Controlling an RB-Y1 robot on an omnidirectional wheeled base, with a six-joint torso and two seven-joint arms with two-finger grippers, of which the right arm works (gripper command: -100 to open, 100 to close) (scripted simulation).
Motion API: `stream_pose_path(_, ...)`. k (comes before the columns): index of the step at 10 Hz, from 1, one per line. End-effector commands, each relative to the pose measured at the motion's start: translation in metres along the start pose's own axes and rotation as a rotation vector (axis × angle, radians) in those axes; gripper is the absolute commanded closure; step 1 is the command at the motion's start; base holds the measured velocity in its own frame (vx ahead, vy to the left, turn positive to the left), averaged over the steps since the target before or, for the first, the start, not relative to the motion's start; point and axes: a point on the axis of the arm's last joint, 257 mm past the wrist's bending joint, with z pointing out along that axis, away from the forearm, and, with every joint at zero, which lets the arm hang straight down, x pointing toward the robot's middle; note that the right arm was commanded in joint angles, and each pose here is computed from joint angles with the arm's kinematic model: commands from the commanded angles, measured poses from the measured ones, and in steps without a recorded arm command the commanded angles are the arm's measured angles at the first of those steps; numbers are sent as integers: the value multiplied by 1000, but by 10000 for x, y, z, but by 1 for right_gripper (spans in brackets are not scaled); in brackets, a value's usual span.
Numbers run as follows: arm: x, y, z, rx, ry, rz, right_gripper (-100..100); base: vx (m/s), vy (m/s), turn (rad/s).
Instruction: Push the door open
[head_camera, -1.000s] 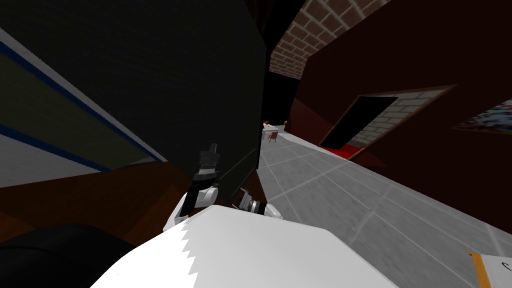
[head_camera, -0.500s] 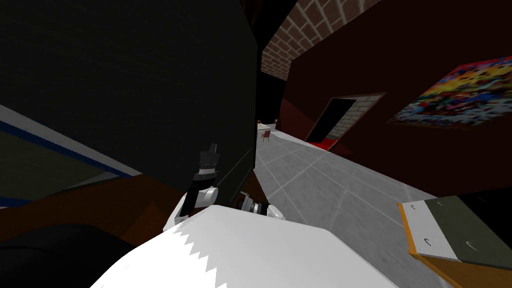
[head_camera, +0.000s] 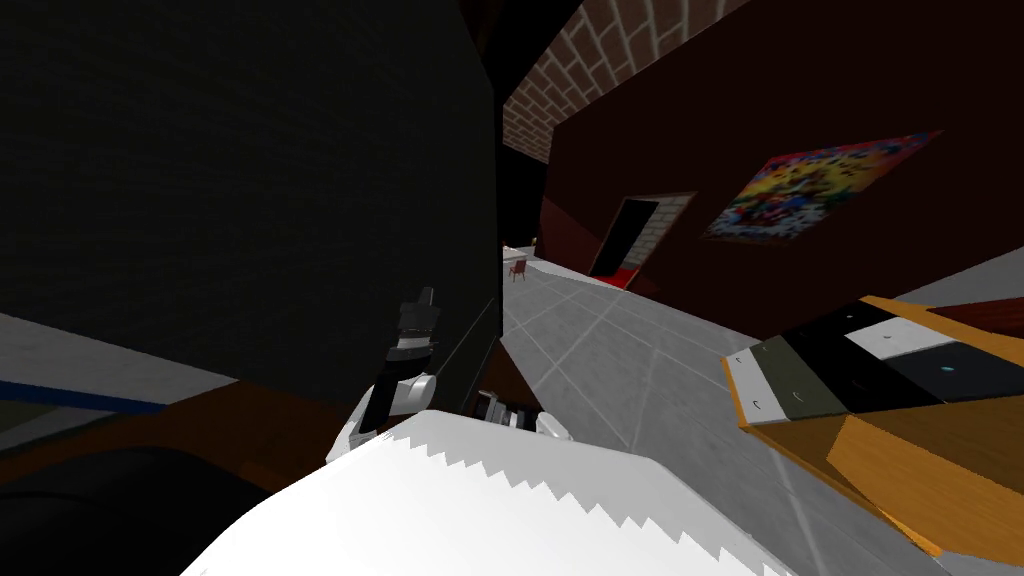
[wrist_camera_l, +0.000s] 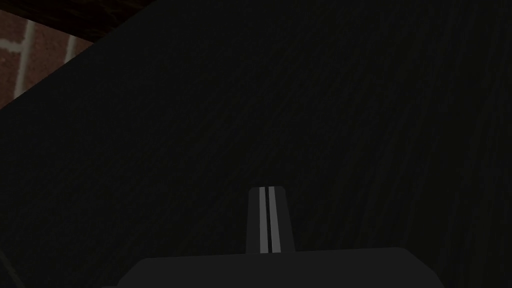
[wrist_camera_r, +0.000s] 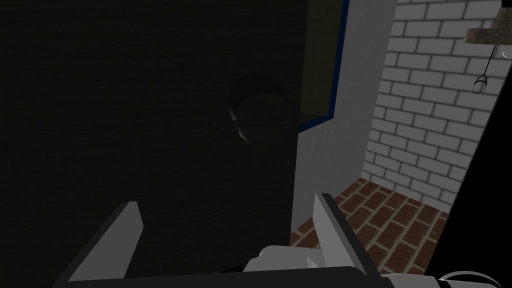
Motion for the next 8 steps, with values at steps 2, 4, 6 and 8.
stream_pose_path(2, -53, 155, -31, -43, -12, 7, -100, -63, 100, -339)
stream_pose_path(4, -63, 171, -37, -48, -13, 7, -100, -70, 48, -147)
stream_pose_path(6, -72, 173, 16, -46, -13, 8, -100, -4, 186, 14)
stream_pose_path(8, -76, 168, 56, -43, -12, 8, -100, 8, 228, 4)
